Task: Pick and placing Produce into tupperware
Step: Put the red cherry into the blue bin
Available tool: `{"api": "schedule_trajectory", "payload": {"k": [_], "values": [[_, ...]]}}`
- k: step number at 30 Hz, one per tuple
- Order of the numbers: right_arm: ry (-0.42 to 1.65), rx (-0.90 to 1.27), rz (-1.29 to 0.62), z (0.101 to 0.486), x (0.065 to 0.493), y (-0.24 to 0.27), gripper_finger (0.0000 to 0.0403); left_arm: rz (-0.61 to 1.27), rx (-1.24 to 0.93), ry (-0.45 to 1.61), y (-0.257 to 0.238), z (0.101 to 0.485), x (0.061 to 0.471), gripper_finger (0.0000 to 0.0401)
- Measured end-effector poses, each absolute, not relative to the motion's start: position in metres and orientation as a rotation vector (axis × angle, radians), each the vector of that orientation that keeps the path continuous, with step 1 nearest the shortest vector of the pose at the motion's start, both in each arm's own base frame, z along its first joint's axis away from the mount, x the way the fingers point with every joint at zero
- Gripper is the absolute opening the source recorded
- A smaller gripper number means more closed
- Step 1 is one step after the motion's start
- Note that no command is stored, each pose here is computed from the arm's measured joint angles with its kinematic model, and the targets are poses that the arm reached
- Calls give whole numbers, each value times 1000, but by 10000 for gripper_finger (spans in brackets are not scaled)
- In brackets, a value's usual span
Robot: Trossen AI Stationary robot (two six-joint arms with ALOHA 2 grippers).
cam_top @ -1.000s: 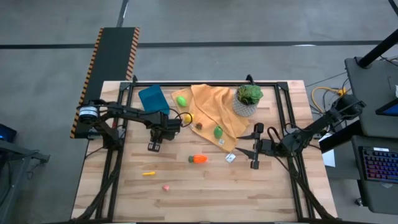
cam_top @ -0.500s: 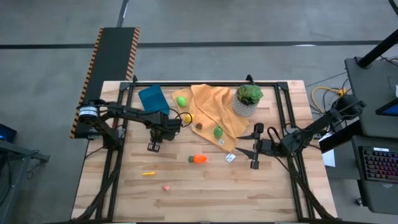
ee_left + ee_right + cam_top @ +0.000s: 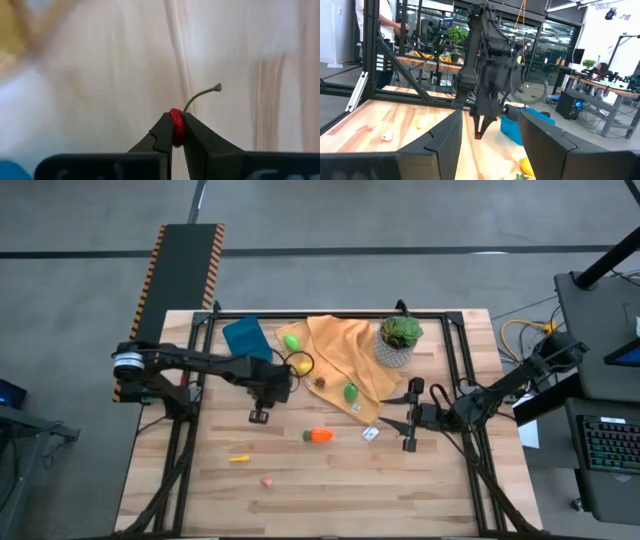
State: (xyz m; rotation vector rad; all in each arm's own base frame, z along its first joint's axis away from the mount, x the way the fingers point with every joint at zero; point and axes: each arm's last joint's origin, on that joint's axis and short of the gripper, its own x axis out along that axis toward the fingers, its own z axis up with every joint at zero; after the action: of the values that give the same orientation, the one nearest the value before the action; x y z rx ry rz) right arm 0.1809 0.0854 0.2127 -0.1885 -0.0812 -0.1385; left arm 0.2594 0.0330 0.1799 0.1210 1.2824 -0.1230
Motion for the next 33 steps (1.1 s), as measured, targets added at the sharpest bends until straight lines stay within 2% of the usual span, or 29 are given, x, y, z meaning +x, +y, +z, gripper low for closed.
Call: {"api": "schedule_trajectory", "payload": {"k": [4, 7, 15, 25, 33], "values": [[-81, -188, -138, 213, 181, 85, 187, -71, 107, 1120, 33, 199, 262, 6], [-80, -189, -138, 213, 181, 85, 187, -30, 107, 914, 33, 214, 267, 6], [-78, -184, -137, 212, 181, 85, 187, -42, 154, 499, 27, 229, 258, 6], [-66, -188, -136, 211, 181, 85, 187, -33, 148, 329, 23, 227, 229, 6], [-61, -191, -136, 210, 181, 85, 187, 74, 195, 279, 24, 235, 211, 6]]}}
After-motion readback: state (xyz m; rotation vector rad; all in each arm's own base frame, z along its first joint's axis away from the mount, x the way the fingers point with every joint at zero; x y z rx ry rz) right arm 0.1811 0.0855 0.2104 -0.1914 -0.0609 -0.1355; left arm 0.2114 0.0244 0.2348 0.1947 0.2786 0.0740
